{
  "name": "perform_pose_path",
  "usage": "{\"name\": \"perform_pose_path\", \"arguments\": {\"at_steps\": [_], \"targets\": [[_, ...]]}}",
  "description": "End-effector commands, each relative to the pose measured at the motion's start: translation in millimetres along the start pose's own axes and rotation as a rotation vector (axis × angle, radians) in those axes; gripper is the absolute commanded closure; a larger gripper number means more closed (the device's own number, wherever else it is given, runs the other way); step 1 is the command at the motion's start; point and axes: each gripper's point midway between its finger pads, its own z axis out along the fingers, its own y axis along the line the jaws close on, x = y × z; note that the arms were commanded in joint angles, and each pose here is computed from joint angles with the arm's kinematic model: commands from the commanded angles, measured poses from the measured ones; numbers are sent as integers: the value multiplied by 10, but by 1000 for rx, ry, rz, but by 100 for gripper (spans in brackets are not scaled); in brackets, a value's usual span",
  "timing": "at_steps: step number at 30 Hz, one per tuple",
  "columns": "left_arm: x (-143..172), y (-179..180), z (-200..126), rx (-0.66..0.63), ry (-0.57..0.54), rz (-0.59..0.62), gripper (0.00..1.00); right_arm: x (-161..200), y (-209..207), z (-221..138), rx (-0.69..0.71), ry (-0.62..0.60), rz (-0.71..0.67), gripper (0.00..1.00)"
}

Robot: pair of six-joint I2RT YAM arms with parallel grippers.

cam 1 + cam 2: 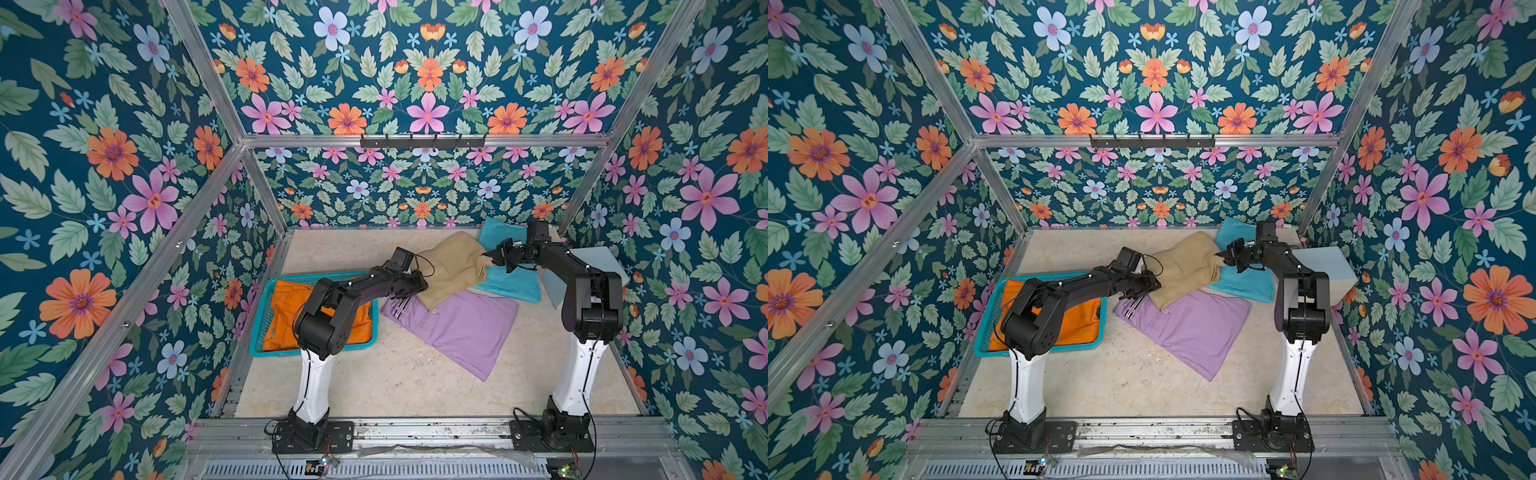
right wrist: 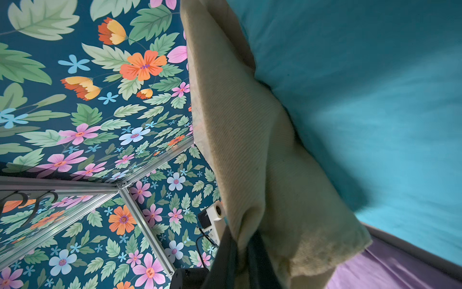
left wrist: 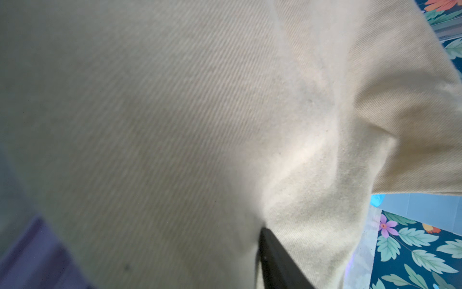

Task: Put the folded long pants in the basket
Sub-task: Pick up the long pant at the center of the board.

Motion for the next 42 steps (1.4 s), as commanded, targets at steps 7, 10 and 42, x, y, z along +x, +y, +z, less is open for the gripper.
{"name": "perform_pose_path", "arguments": {"at_steps": [7,10,42], "targets": [[-233,-267,-160,41,-62,43,53,53,1,-39,9,4,-16,100],[-265,-299,-152,47,-66,41,53,58,-21,-39,13,5,-13,100],[-368,-418,-81,80,-74,50,100,110,-53,-75,31,3,-32,100]]}}
